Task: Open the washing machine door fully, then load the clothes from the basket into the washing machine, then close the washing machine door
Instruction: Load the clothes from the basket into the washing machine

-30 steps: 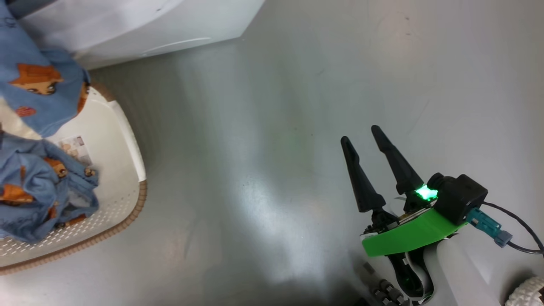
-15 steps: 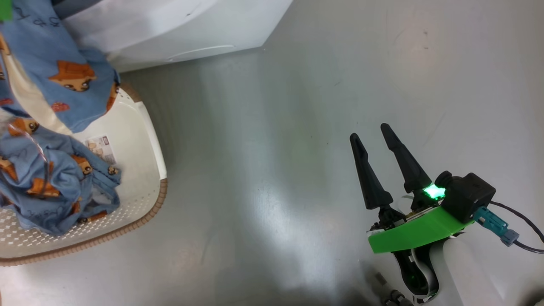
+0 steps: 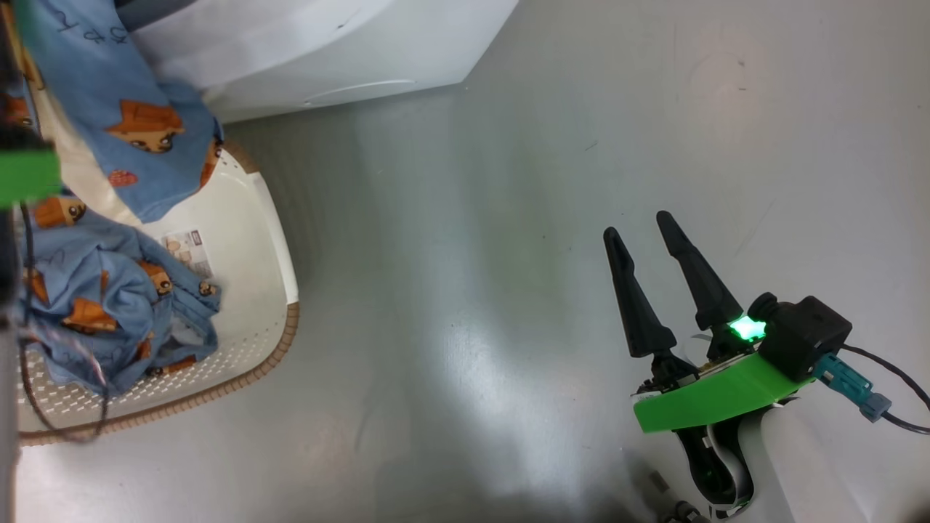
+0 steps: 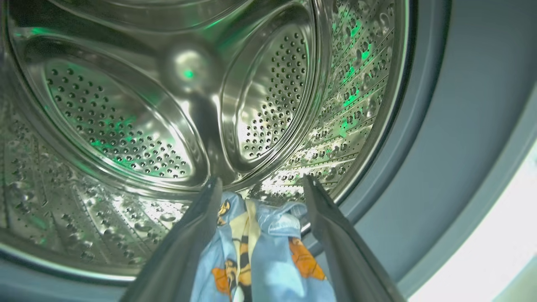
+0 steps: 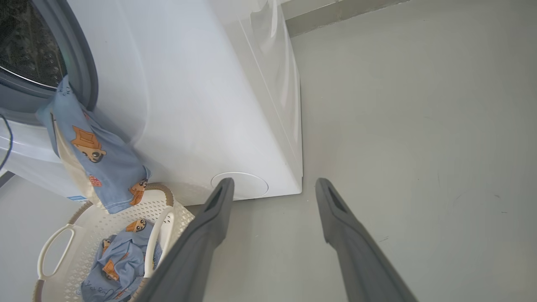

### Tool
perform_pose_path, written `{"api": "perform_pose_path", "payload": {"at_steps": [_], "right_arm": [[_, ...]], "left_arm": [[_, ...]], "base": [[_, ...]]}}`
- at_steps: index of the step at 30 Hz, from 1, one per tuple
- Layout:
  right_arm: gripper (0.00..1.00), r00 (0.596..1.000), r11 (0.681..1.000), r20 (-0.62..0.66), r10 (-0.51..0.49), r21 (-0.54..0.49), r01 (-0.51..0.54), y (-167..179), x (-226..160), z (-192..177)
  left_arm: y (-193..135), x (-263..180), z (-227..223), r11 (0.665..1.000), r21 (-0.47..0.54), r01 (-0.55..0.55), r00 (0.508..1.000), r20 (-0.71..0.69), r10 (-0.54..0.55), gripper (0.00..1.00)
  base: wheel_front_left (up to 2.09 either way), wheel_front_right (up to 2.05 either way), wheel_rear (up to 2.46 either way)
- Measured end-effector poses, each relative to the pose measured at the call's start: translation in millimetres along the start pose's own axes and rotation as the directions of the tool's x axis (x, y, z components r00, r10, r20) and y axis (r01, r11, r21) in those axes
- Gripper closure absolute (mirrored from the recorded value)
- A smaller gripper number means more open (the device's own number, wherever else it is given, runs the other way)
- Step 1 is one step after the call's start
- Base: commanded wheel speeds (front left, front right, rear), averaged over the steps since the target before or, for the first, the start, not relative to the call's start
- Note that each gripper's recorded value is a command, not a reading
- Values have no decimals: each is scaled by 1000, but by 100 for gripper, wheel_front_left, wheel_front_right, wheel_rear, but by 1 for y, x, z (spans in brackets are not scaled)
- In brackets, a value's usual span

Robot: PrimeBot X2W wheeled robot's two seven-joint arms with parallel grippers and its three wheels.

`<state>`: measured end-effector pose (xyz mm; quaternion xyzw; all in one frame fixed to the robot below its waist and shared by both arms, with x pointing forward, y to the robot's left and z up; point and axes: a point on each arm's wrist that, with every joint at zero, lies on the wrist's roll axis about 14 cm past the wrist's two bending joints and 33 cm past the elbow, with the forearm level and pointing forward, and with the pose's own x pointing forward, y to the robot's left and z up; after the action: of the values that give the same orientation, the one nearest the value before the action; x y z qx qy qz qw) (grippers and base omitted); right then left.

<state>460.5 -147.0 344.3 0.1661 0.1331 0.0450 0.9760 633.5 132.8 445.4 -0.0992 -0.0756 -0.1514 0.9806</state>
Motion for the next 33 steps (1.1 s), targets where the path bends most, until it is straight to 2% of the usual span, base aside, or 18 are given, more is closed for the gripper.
{"api": "perform_pose_path", "payload": {"at_steps": [7,15,33], "right_arm": [[0,1000,1000,-1,7,3,-7,2,1,-1],[0,1000,1000,0,10,4,-10,3,1,-1],[0,1000,1000,-8,27,3,-27,9,5,-4]], "left_arm": [[13,-37,-9,997,-9,-73,997,-31,73,0],[45,-84,-16,975,14,-223,972,-72,223,0],[53,-152,-46,947,63,-314,921,-224,320,0]], "base": [[0,0,0],[0,0,0],[0,0,0]]}}
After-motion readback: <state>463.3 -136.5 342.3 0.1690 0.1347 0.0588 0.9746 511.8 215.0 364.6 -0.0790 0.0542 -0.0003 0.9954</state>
